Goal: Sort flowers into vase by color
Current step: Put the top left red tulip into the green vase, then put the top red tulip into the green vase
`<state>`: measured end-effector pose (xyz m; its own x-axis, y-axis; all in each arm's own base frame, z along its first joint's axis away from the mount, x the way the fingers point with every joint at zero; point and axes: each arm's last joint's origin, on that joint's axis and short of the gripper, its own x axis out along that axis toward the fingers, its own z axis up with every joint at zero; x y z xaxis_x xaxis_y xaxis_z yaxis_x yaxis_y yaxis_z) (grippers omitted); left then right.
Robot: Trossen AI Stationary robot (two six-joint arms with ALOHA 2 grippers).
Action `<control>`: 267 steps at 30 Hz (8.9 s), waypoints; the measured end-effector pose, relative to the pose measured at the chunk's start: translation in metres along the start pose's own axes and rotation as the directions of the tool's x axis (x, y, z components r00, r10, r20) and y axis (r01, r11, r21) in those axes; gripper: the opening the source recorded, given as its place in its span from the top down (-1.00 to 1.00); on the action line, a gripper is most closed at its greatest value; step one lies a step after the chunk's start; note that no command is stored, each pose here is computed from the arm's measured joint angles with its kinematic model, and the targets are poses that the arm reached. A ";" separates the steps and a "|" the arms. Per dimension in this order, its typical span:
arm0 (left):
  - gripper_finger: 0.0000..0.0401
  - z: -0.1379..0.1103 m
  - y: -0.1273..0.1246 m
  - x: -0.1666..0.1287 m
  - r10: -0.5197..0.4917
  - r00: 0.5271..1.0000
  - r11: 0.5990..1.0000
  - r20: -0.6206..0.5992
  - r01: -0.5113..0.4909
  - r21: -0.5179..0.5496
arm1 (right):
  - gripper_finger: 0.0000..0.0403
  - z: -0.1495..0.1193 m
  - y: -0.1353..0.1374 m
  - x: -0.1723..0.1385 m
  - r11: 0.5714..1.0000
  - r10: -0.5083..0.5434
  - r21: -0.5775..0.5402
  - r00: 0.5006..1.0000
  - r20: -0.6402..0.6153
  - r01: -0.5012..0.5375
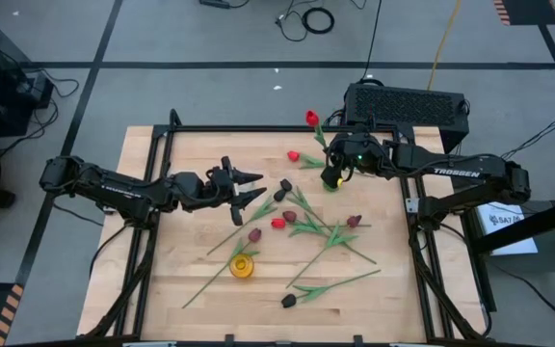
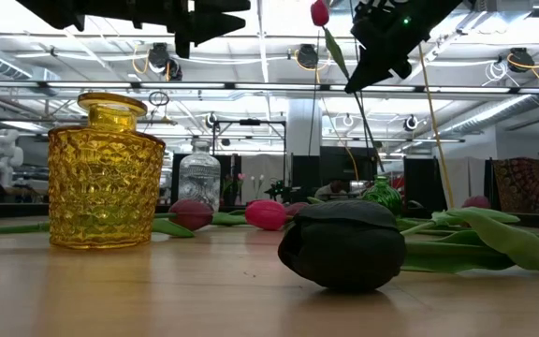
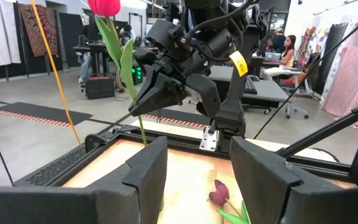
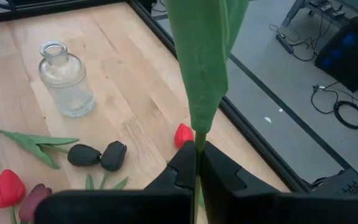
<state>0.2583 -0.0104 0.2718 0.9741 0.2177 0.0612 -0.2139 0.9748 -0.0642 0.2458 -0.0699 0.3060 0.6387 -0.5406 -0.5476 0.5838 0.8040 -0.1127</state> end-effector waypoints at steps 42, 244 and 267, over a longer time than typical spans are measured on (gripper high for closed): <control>0.09 -0.001 0.000 0.000 0.000 1.000 1.000 -0.007 0.000 0.003 | 0.51 -0.024 0.005 0.023 0.997 -0.077 -0.005 0.971 -0.227 0.078; 0.93 -0.029 -0.082 0.112 -0.154 0.985 0.980 -0.073 0.162 0.113 | 0.84 -0.069 0.105 -0.042 0.747 0.549 -0.214 0.404 0.731 -0.629; 0.93 -0.036 -0.065 0.110 -0.267 0.926 0.958 -0.265 0.286 0.035 | 0.45 -0.063 0.084 -0.065 0.735 0.562 -0.176 0.442 0.700 -0.655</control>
<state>0.3824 -0.0512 0.2467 0.9791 -0.0718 -0.1904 0.0713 0.9974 -0.0094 0.2218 0.0482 0.2800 0.9607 0.0396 0.2749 -0.0778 0.9885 0.1298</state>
